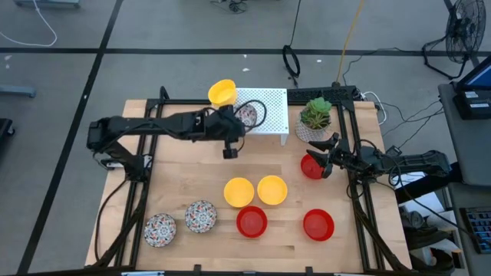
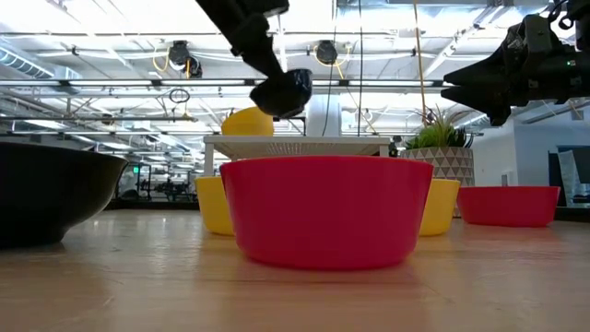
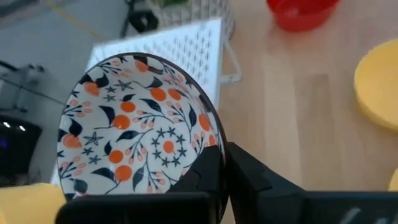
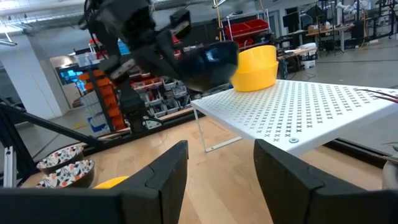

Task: Pick & Place Mini bowls
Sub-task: Put the white patterned bowl on the shelf, then put the red bowl on the shelf

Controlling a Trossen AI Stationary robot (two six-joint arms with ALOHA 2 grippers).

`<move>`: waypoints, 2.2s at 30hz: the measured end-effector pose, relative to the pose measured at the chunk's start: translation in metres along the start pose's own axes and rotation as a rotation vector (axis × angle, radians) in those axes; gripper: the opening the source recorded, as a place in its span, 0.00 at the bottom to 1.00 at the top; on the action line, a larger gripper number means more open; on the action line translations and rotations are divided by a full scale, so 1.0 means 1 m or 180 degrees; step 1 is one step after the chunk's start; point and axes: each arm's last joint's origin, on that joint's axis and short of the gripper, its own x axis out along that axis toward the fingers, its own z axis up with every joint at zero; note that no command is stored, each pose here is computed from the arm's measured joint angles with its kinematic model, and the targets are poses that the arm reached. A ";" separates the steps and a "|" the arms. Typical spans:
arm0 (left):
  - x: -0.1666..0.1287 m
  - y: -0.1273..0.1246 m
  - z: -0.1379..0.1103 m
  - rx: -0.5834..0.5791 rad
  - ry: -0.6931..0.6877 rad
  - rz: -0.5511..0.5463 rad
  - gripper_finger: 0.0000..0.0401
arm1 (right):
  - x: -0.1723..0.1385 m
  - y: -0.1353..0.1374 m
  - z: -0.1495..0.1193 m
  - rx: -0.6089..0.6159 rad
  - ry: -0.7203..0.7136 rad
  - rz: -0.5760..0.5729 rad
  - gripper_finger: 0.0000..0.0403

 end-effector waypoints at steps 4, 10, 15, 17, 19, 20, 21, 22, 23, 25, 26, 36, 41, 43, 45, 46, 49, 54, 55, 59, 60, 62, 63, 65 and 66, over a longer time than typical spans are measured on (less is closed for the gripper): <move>0.005 0.009 0.005 -0.0045 0.0126 0.0014 0.03 | 0.000 0.000 0.000 0.0001 -0.0002 0.0000 0.42; 0.022 0.009 0.012 0.0034 0.0383 -0.0071 0.08 | 0.000 0.000 0.000 -0.0002 0.0004 -0.0003 0.42; 0.034 0.008 0.014 0.0085 0.0455 -0.0088 0.08 | 0.000 0.000 -0.001 -0.0006 0.0016 -0.0005 0.42; 0.039 0.007 0.013 0.0142 0.0499 -0.0095 0.08 | 0.000 0.000 -0.001 -0.0008 0.0017 -0.0006 0.42; 0.042 0.006 0.012 0.0150 0.0509 -0.0097 0.08 | 0.000 0.000 -0.001 -0.0010 0.0023 -0.0006 0.42; 0.042 0.006 0.013 0.0146 0.0498 -0.0081 0.08 | 0.000 0.000 -0.001 -0.0010 0.0023 -0.0006 0.42; 0.042 0.007 0.013 0.0144 0.0494 -0.0059 0.08 | 0.000 0.000 -0.001 -0.0009 0.0021 -0.0006 0.42; 0.042 0.007 0.013 0.0143 0.0494 -0.0021 0.08 | 0.000 0.000 -0.001 -0.0009 0.0022 -0.0006 0.42; 0.042 0.008 0.013 0.0146 0.0506 0.0033 0.09 | 0.000 0.000 -0.001 -0.0010 0.0022 -0.0006 0.42; 0.042 0.009 0.013 0.0153 0.0549 0.0149 0.09 | 0.000 0.000 -0.001 -0.0010 0.0023 -0.0006 0.42; 0.042 0.010 0.013 0.0141 0.0565 0.0202 0.09 | 0.000 0.000 -0.001 -0.0009 0.0022 -0.0006 0.42; 0.041 0.007 0.014 0.0036 0.0589 0.0334 0.18 | 0.000 0.000 -0.001 -0.0009 0.0022 -0.0005 0.42; 0.039 0.000 0.016 0.0078 0.0558 0.0300 0.33 | 0.000 0.000 -0.001 -0.0010 0.0023 -0.0005 0.42; 0.035 -0.003 0.018 0.0115 0.0523 0.0282 0.38 | 0.000 0.000 -0.001 -0.0005 0.0023 0.0000 0.42; 0.027 -0.007 0.022 0.0183 0.0453 0.0264 0.42 | 0.000 0.000 -0.001 0.0022 0.0035 0.0056 0.42; 0.022 -0.010 0.024 0.0201 0.0409 0.0255 0.44 | 0.000 0.001 0.000 0.0033 0.0037 0.0140 0.42; 0.005 -0.018 0.032 0.0251 0.0246 0.0293 0.46 | 0.000 0.005 0.006 0.0097 -0.0117 0.0471 0.42; -0.030 -0.031 0.041 0.0092 -0.0014 0.0296 0.47 | -0.002 0.010 0.018 0.0095 -0.0444 0.0814 0.42; -0.037 -0.034 0.042 0.0010 -0.0049 0.0268 0.47 | -0.001 0.010 0.017 0.0084 -0.0409 0.0792 0.42; -0.059 -0.045 0.039 -0.0255 -0.0049 0.0115 0.47 | 0.005 0.008 0.006 0.0050 -0.0054 0.0557 0.42; -0.064 -0.047 0.038 -0.0301 -0.0036 0.0073 0.47 | 0.007 0.008 0.002 0.0054 0.0083 0.0474 0.42; -0.072 -0.051 0.035 -0.0378 0.0015 0.0011 0.47 | 0.011 0.008 -0.002 0.0047 0.0334 0.0303 0.42; -0.074 -0.054 0.035 -0.0408 0.0037 -0.0010 0.47 | 0.015 0.010 0.002 0.0069 0.0383 0.0242 0.42; -0.076 -0.059 0.033 -0.0428 0.0087 -0.0046 0.47 | 0.021 0.014 0.008 0.0100 0.0529 0.0196 0.42; -0.076 -0.061 0.032 -0.0405 0.0131 -0.0062 0.47 | 0.025 0.016 0.010 0.0109 0.0636 0.0167 0.42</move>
